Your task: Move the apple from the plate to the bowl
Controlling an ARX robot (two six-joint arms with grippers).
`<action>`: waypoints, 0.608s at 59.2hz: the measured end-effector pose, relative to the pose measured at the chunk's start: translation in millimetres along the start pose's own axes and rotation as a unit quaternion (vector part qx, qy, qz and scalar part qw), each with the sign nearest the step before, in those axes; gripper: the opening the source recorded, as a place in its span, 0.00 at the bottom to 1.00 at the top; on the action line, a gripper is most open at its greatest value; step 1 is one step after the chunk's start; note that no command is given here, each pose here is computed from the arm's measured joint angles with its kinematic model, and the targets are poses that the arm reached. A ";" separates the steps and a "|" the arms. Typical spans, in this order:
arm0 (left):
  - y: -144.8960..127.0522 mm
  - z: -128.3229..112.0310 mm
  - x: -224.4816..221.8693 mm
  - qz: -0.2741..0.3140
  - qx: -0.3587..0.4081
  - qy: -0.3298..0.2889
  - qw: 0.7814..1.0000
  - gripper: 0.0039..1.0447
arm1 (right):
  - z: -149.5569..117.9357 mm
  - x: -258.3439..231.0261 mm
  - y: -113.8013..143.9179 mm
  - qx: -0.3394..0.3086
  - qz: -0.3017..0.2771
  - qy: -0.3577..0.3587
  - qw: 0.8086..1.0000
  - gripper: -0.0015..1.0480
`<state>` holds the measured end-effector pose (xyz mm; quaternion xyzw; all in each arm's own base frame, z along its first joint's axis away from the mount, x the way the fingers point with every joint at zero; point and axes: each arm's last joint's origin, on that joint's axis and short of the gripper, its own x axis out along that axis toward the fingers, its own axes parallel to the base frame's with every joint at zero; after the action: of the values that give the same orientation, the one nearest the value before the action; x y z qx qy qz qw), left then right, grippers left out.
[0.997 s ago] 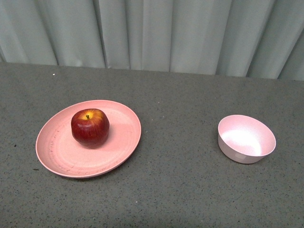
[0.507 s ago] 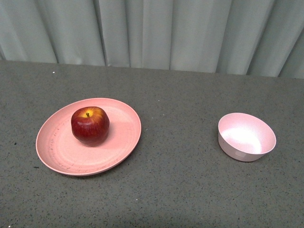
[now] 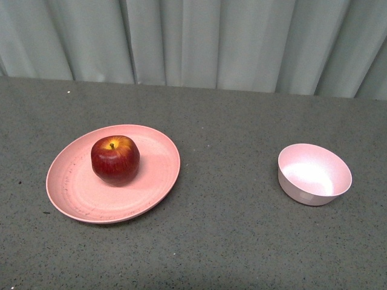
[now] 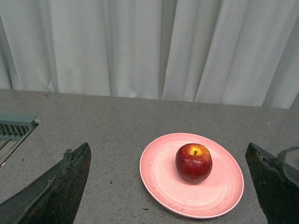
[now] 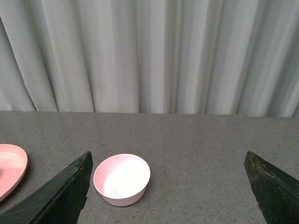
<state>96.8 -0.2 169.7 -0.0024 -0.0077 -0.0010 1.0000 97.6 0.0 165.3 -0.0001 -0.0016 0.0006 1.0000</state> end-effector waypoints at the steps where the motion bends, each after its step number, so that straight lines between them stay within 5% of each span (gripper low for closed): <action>1: 0.0 0.0 0.0 0.000 0.000 0.000 1.000 0.94 | 0.0 0.0 0.0 0.000 0.000 0.000 1.000 0.91; 36: 0.0 0.0 0.0 0.000 0.000 0.000 1.000 0.94 | -1.4 0.3 0.2 -0.011 -0.015 0.027 0.999 0.91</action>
<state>96.8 -0.2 169.7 -0.0024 -0.0077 -0.0010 1.0000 97.9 0.2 164.0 -0.0113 0.0254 -0.0140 0.9995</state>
